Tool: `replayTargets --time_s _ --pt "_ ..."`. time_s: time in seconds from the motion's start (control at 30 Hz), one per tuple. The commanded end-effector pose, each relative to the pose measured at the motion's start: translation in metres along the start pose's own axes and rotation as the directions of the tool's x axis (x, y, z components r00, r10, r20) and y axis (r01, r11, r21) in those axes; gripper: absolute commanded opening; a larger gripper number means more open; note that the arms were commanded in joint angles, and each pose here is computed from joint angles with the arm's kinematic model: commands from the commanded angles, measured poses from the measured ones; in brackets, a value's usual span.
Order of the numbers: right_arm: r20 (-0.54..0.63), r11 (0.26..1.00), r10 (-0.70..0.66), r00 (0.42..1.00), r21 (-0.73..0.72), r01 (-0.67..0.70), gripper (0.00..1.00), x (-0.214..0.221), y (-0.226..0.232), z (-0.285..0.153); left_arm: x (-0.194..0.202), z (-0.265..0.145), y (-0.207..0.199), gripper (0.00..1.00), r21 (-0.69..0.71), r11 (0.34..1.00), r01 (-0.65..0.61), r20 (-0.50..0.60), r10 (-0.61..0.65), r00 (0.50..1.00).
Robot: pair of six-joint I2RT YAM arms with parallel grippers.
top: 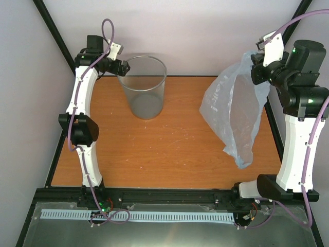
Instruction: Put the trash bags into the trash bin
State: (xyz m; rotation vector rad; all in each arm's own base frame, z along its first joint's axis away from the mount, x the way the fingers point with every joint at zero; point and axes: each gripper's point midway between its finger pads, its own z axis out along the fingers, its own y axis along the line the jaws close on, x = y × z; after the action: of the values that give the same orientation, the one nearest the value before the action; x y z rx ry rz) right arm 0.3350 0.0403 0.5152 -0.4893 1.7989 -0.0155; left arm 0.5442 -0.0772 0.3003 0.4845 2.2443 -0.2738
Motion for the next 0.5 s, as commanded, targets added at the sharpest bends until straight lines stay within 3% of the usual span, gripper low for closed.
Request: replayTargets --time_s 0.0,0.3,0.47 --pt "0.093 1.000 -0.003 0.996 0.011 0.002 0.03 -0.026 -0.002 -0.017 -0.010 0.004 0.000 0.92 0.023 1.000 -0.005 0.030 0.004 1.000" --pt "0.229 1.000 -0.027 0.973 0.000 0.027 0.03 -0.067 -0.004 -0.027 -0.010 0.014 -0.016 0.85 0.131 0.987 -0.088 0.058 0.081 0.995" --pt "0.320 0.999 -0.032 0.947 0.013 0.029 0.03 -0.094 -0.008 -0.036 -0.012 0.008 -0.042 0.78 0.272 0.958 -0.089 0.092 0.066 0.994"
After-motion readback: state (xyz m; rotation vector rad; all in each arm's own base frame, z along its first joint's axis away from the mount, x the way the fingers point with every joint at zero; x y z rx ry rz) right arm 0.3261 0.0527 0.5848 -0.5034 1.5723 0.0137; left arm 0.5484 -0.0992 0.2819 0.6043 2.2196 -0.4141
